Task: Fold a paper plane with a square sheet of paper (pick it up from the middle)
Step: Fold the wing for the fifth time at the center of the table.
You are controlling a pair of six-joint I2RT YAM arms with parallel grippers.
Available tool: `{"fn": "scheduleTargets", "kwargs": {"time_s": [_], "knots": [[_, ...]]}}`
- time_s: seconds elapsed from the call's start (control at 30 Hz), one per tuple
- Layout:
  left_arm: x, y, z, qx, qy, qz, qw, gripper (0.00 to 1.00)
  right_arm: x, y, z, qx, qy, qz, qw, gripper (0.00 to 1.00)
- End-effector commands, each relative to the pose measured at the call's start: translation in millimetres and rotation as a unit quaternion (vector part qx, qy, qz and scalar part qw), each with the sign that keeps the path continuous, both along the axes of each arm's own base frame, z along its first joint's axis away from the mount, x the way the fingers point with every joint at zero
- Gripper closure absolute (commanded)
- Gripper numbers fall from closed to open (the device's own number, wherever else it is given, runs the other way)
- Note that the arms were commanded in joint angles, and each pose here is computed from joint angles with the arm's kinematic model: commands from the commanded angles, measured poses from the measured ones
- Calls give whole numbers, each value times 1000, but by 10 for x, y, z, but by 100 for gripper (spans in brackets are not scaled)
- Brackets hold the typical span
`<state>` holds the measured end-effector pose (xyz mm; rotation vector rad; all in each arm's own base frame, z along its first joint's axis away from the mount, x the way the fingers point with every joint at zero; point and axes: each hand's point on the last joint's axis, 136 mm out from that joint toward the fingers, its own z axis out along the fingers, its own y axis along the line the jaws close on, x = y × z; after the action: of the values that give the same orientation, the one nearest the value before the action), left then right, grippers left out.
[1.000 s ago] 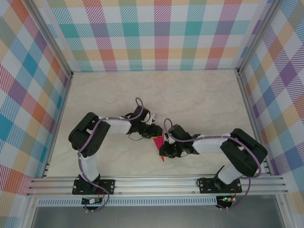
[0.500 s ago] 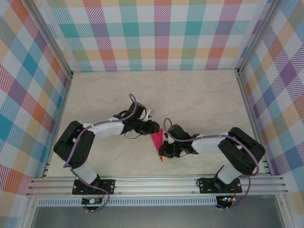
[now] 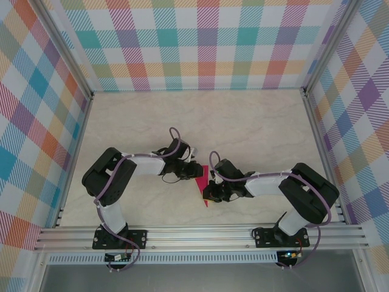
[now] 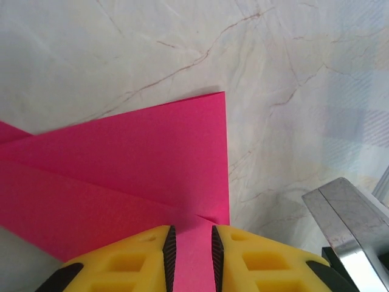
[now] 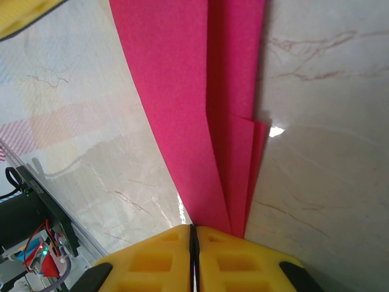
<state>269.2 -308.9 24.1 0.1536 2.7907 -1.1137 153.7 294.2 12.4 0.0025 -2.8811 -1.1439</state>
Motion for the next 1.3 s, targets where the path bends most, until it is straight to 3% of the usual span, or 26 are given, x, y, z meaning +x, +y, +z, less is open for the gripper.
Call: {"fn": "scheduleTargets", "kwargs": {"time_s": [0.0,0.43,0.9,1.1,1.27], "knots": [[150,75,-86,20,-17,16,1000,76,-218,-290,-325,-71,38,-5,997,90],[502,253,-139,12,-8,28,1000,75,-269,-334,-290,-70,35,4,997,88],[764,421,134,9,-35,36,999,74,-250,-269,-261,-55,31,10,998,88],[683,419,562,-12,-63,36,997,72,-164,-193,-202,-48,19,8,999,87],[414,328,770,-23,-79,22,996,72,-87,-115,-165,-42,14,5,999,87]]}}
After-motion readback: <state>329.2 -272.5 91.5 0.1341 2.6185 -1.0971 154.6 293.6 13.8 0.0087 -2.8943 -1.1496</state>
